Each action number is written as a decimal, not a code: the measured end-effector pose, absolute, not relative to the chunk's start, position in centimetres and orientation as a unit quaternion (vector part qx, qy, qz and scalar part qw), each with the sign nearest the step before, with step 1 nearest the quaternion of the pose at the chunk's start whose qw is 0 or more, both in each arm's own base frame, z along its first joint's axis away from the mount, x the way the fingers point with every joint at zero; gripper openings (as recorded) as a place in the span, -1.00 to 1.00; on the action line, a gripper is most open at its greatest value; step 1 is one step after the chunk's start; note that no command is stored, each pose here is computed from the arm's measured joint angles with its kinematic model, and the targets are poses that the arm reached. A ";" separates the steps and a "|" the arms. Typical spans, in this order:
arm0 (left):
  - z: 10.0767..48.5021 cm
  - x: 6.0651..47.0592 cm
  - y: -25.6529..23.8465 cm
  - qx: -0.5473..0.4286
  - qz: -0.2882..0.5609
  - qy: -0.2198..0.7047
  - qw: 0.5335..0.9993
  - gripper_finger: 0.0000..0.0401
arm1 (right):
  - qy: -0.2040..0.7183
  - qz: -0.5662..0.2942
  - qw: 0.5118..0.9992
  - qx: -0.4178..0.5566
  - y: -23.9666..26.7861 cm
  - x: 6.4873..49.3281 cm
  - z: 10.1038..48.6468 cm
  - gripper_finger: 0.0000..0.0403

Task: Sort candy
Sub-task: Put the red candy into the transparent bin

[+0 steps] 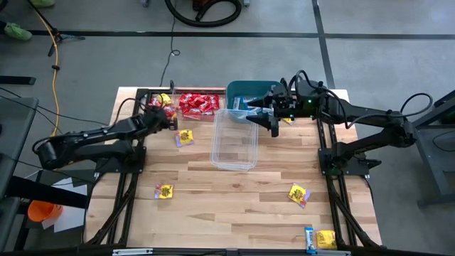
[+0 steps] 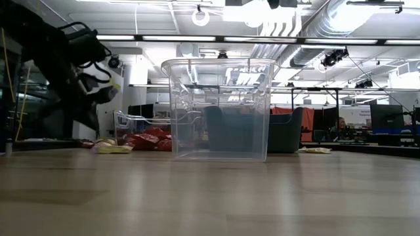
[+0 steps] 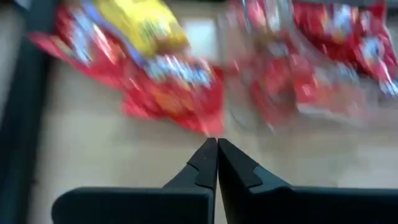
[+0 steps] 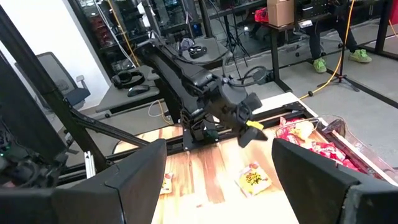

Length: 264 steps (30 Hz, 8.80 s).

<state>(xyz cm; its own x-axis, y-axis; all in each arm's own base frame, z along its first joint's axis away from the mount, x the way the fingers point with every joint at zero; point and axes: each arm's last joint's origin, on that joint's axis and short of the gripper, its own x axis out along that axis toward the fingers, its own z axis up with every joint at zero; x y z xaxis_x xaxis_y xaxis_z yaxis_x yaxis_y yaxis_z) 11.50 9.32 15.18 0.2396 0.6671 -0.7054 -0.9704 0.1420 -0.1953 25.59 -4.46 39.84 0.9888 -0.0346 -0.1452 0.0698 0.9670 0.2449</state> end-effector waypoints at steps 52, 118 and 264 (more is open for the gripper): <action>9.2 15.4 9.8 -0.423 0.500 0.223 0.722 -1.00 | 0.073 -0.048 0.986 0.142 -4.6 25.6 39.7 0.43; 22.3 21.0 0.3 -0.010 0.012 0.516 0.856 0.33 | 0.088 -0.046 0.988 0.116 -4.6 25.5 39.5 0.43; 33.6 20.6 14.2 -0.133 0.422 0.102 0.891 0.18 | -0.008 -0.358 0.924 0.135 -11.9 37.7 28.6 0.43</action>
